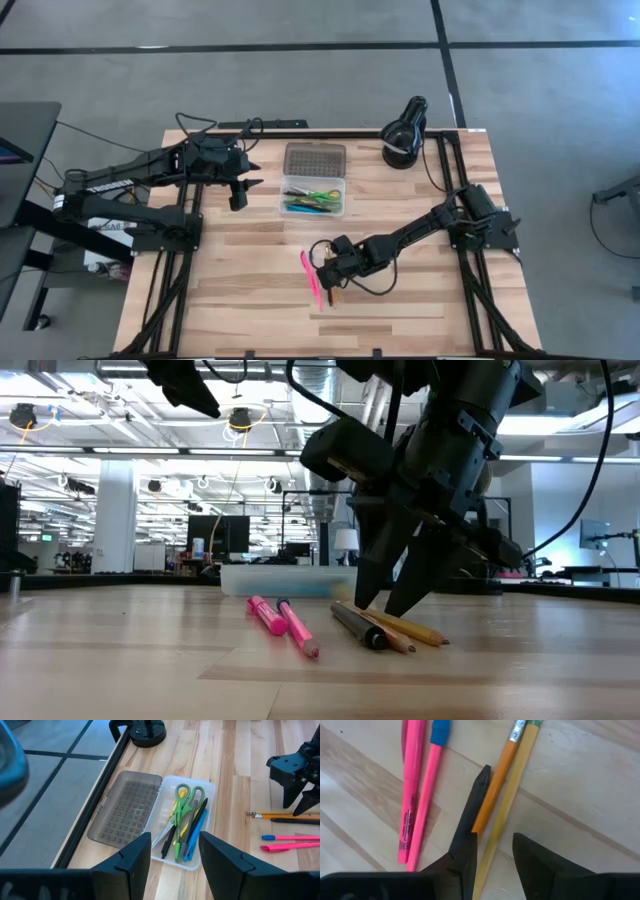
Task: Pick & place school supplies into a supply box
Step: Put the yellow pencil into the supply box
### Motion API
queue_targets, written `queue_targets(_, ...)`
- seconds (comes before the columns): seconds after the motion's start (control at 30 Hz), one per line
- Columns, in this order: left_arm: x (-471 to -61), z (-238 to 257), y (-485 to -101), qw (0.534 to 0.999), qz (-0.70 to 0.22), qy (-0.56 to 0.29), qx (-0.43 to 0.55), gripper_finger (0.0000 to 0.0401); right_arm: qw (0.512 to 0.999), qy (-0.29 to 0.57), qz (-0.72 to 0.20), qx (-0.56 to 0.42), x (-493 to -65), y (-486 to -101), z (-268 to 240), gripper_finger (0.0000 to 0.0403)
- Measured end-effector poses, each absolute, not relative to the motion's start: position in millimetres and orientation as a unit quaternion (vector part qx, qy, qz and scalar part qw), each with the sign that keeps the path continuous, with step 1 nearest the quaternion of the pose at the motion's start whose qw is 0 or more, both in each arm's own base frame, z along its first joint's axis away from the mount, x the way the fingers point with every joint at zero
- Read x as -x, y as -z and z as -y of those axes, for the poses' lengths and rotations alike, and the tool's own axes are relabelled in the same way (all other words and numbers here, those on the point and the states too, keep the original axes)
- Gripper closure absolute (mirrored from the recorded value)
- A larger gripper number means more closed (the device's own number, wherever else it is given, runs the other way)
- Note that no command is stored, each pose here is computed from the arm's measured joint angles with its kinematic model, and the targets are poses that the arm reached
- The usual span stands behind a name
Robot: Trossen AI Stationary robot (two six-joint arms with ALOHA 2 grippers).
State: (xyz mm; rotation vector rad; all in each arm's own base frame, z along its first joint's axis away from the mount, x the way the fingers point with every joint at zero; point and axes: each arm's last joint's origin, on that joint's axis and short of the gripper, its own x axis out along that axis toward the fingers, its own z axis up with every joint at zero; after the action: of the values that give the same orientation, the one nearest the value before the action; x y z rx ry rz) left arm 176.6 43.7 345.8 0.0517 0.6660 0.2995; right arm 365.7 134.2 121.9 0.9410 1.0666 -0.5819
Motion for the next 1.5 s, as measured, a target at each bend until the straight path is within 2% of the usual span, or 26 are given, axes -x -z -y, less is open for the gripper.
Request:
queue_targets(0.27,-176.1,-43.7,-345.1,0.932,-0.330,-0.146,-0.028,0.0239,0.698,0.293,-0.502,-0.419,-360.9,-120.9,-132.8,0.0290)
queue_targets(0.67,-176.1,-43.7,-345.1,0.932,-0.330,-0.146,-0.028,0.0239,0.676,0.307,-0.526,-0.415,-358.5,-123.5,-132.7,0.0354)
queue_targets(0.87,-176.1,-43.7,-345.2,0.932,-0.330,-0.146,-0.028,0.0239,0.643,0.327,-0.568,-0.396,-353.6,-131.0,-131.6,0.0376)
queue_targets(1.1,-176.2,-43.5,-345.2,0.933,-0.330,-0.143,-0.027,0.0239,0.606,0.345,-0.609,-0.378,-344.9,-133.0,-130.0,0.0362)
queue_targets(1.5,-176.2,-43.5,-345.2,0.933,-0.330,-0.143,-0.027,0.0239,0.596,0.346,-0.619,-0.378,-343.1,-133.2,-129.9,0.0326)
